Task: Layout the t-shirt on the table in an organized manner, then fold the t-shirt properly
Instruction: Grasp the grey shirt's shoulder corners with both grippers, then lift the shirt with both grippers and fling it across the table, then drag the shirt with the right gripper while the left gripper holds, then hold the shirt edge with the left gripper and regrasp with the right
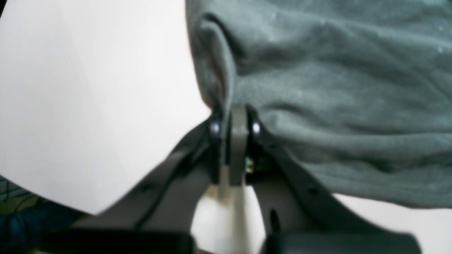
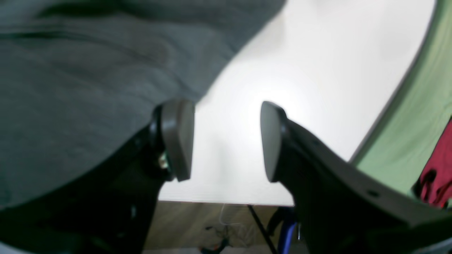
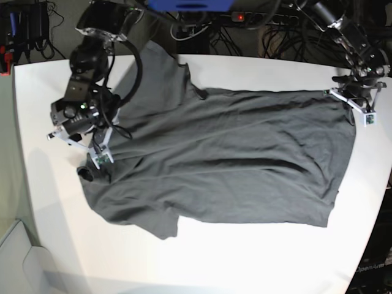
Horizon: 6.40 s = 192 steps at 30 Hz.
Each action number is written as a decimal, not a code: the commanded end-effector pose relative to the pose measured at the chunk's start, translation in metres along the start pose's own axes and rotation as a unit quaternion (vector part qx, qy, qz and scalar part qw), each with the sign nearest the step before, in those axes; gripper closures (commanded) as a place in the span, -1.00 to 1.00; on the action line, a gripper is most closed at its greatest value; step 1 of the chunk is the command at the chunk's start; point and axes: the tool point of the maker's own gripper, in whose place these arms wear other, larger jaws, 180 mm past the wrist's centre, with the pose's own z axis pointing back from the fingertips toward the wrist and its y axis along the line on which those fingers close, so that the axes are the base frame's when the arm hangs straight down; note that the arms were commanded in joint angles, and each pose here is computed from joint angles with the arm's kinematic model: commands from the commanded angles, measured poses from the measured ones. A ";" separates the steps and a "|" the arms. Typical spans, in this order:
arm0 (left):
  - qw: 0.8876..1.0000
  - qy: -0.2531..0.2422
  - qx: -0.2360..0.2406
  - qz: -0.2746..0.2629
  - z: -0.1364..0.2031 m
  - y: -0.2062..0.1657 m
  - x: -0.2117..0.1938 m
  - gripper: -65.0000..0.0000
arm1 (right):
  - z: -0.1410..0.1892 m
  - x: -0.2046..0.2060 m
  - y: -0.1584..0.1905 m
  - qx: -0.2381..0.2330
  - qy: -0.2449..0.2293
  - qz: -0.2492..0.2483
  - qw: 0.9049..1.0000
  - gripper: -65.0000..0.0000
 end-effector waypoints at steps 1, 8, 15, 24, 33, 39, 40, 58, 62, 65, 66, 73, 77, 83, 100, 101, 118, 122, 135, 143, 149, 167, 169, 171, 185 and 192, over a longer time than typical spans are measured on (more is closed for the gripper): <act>0.992 0.123 -0.013 -0.022 0.002 -0.011 -0.063 1.00 | 0.005 0.008 -0.005 -0.009 -0.014 -0.002 1.000 0.04; 0.991 0.129 -0.013 -0.022 0.004 -0.010 -0.069 1.00 | -0.026 -0.004 0.020 0.040 0.028 0.013 0.999 0.04; 0.991 0.130 -0.004 -0.011 0.007 -0.003 -0.073 1.00 | -0.041 -0.004 0.036 0.067 0.021 0.020 0.997 0.04; 0.992 0.130 0.001 -0.003 0.008 0.001 -0.074 1.00 | -0.053 -0.008 0.050 0.088 0.015 0.022 0.996 0.08; 0.992 0.125 -0.001 -0.005 0.007 -0.001 -0.069 1.00 | -0.055 -0.022 0.027 0.059 0.029 0.039 0.997 1.00; 0.995 0.083 0.001 -0.049 0.009 -0.009 -0.028 1.00 | -0.047 -0.013 -0.018 0.004 0.001 0.048 0.999 1.00; 0.995 0.071 0.002 -0.063 0.011 -0.012 -0.017 1.00 | -0.041 -0.008 -0.027 -0.010 -0.014 0.049 0.999 1.00; 0.965 -0.187 0.065 -0.175 0.092 -0.042 0.180 1.00 | 0.056 0.075 -0.100 -0.148 -0.177 0.041 0.972 1.00; 0.959 -0.215 0.070 -0.170 0.100 -0.042 0.204 1.00 | 0.067 0.088 -0.111 -0.167 -0.190 0.056 0.966 1.00; 0.952 -0.238 0.047 -0.184 0.095 -0.062 0.235 1.00 | 0.084 0.120 -0.119 -0.182 -0.222 0.070 0.955 1.00; 0.949 -0.245 0.033 -0.196 0.092 -0.075 0.245 1.00 | 0.090 0.135 -0.122 -0.185 -0.235 0.074 0.951 1.00; 0.927 -0.291 0.029 -0.232 0.093 -0.128 0.334 1.00 | 0.123 0.238 -0.164 -0.184 -0.295 0.073 0.935 1.00; 0.922 -0.302 0.024 -0.241 0.094 -0.138 0.381 1.00 | 0.126 0.278 -0.183 -0.166 -0.328 0.082 0.926 1.00; 0.915 -0.323 0.007 -0.241 0.110 -0.147 0.456 1.00 | 0.163 0.324 -0.211 -0.157 -0.431 0.082 0.885 1.00; 0.887 -0.435 0.023 -0.154 0.177 -0.104 0.505 1.00 | 0.262 0.300 -0.245 -0.238 -0.576 0.046 0.781 1.00; 0.890 -0.428 0.027 -0.156 0.171 -0.101 0.497 1.00 | 0.256 0.290 -0.242 -0.243 -0.569 0.047 0.784 1.00; 0.917 -0.305 0.058 -0.252 0.094 -0.096 0.311 1.00 | 0.079 0.183 -0.062 -0.085 -0.364 0.078 0.924 1.00; 0.919 -0.284 0.061 -0.267 0.091 -0.094 0.279 1.00 | 0.071 0.207 -0.029 -0.054 -0.354 0.125 0.925 0.77; 0.933 -0.186 0.079 -0.298 0.090 -0.059 0.165 1.00 | 0.034 0.278 0.040 0.073 -0.346 0.152 0.923 0.08; 0.944 -0.165 0.134 -0.253 0.122 0.030 0.145 1.00 | 0.030 0.285 0.074 0.120 -0.366 0.151 0.911 0.08; 0.946 -0.156 0.185 -0.216 0.143 0.077 0.136 1.00 | 0.023 0.276 0.083 0.131 -0.365 0.149 0.910 0.08; 0.958 -0.101 0.181 -0.196 0.133 0.090 0.096 1.00 | 0.019 0.253 0.150 0.175 -0.375 0.211 0.885 -0.30; 0.956 -0.098 0.191 -0.200 0.136 0.097 0.098 1.00 | 0.018 0.252 0.151 0.176 -0.374 0.211 0.886 -0.30; 0.954 -0.101 0.210 -0.189 0.145 0.111 0.100 1.00 | 0.018 0.252 0.151 0.176 -0.374 0.211 0.886 -0.30; 0.951 -0.094 0.267 -0.127 0.165 0.157 0.098 1.00 | 0.022 0.240 0.178 0.219 -0.377 0.210 0.875 -0.29; 0.957 -0.096 0.240 -0.134 0.152 0.134 0.096 1.00 | 0.029 0.216 0.230 0.276 -0.372 0.238 0.854 -0.29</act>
